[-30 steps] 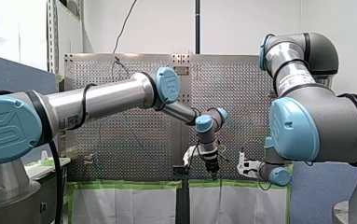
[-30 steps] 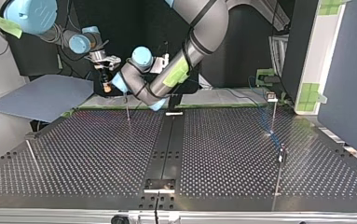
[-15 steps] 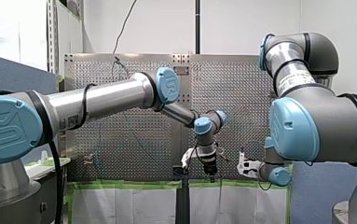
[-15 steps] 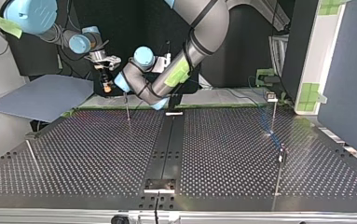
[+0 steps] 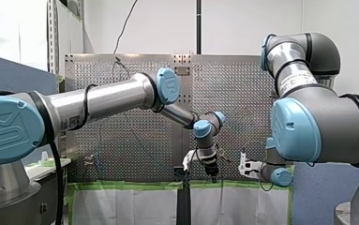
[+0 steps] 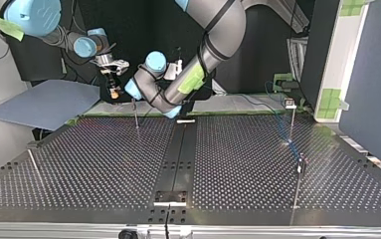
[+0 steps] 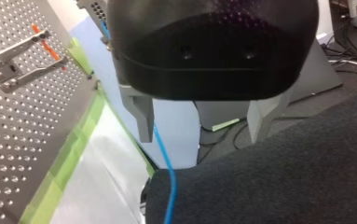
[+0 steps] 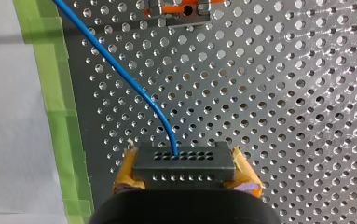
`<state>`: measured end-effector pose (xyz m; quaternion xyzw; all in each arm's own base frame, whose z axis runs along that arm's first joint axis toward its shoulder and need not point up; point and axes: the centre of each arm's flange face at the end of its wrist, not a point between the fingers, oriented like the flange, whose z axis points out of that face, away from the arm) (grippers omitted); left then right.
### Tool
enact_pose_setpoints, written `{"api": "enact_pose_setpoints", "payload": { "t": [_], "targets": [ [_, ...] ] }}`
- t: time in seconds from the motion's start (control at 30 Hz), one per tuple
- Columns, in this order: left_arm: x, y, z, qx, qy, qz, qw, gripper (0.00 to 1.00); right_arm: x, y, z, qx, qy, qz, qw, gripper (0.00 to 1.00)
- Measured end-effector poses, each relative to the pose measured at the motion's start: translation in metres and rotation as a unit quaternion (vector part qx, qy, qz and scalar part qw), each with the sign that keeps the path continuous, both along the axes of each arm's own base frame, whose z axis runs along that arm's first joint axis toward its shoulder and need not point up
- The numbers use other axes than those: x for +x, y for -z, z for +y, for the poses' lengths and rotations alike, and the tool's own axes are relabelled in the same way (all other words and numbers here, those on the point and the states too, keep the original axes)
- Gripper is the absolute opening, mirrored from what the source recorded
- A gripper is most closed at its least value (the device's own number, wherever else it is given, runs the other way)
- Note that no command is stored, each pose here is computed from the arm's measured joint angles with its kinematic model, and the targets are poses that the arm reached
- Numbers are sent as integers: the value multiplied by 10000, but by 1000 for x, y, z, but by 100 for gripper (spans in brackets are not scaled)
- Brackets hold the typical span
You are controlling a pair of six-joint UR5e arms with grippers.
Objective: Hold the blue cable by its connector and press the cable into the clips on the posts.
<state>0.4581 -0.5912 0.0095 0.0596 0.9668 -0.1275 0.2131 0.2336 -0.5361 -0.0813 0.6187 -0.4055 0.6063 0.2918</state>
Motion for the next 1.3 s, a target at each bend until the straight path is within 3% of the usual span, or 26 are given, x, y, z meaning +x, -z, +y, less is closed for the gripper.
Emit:
{"api": "enact_pose_setpoints", "payload": {
  "t": [0.33,0.47,0.8,1.3],
  "targets": [
    [7,-5,-3,-107,-95,-136,9998,100,0,0,0,-7,-7,-1,10000,0],
    [4,-4,-9,-138,-154,-90,9997,100,1,-1,0,-10,-15,-1,10000,0],
    [0,13,-13,137,13,84,9999,100,3,0,1,3,-30,3,10000,0],
    [13,1,-9,135,34,88,9999,100,5,0,1,-1,-45,6,10000,0]
  ]
}}
